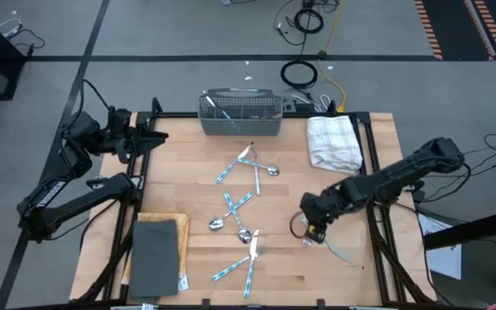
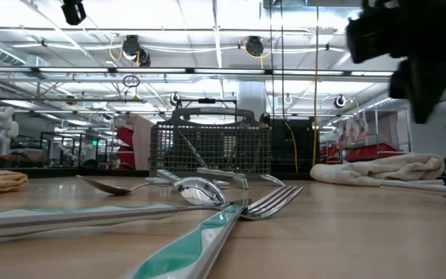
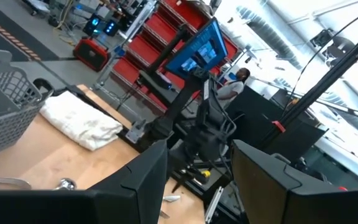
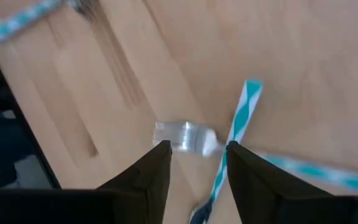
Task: Sort silverware
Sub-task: Put the blue table knife into the gray silverware rack
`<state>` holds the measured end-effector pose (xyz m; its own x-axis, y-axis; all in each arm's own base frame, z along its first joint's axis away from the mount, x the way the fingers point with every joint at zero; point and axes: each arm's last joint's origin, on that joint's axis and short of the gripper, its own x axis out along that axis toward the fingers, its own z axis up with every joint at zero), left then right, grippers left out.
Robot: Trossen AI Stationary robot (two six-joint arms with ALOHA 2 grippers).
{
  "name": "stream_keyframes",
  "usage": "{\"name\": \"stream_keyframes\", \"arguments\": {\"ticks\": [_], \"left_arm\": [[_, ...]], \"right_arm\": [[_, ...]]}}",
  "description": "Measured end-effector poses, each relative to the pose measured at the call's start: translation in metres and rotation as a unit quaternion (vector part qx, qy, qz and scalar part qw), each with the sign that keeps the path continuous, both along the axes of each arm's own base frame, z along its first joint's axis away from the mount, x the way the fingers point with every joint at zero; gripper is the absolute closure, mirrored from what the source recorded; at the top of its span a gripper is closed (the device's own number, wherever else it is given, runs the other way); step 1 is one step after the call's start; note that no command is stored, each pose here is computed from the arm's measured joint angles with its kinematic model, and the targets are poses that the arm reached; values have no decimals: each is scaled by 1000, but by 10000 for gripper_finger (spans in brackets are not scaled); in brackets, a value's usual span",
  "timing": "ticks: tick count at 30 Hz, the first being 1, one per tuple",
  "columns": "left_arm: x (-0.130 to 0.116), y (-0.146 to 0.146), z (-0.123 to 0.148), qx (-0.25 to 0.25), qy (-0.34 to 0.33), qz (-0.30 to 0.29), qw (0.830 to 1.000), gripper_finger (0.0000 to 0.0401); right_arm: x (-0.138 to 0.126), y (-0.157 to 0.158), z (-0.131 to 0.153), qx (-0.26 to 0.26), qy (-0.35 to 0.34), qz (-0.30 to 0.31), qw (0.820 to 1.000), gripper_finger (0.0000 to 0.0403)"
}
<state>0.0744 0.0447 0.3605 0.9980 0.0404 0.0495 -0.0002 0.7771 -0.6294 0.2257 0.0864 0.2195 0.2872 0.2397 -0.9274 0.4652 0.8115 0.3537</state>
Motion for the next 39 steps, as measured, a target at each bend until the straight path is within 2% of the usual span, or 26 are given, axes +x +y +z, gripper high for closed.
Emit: {"name": "stream_keyframes", "arguments": {"ticks": [4, 9, 20, 31, 35, 39], "left_arm": [[0, 0, -2, -7, 9, 3, 1000, 218], [0, 1, -3, -9, 14, 9, 1000, 218], [0, 1, -3, -9, 13, 10, 1000, 218], [0, 1, -4, -1, 17, 10, 1000, 218], [0, 1, -7, 1, 32, 10, 999, 218], [0, 1, -9, -5, 38, 10, 999, 218]], "right_arm": [[-11, 20, -3, -4, 15, -10, 1000, 221], [-22, 36, -7, -45, 21, -39, 998, 198], [-21, 50, -35, -88, 86, -37, 992, 201], [-13, 53, -84, -116, 135, -40, 983, 204], [-12, 48, -100, -77, 165, -64, 981, 243], [-9, 45, -102, -53, 174, -79, 980, 338]]}}
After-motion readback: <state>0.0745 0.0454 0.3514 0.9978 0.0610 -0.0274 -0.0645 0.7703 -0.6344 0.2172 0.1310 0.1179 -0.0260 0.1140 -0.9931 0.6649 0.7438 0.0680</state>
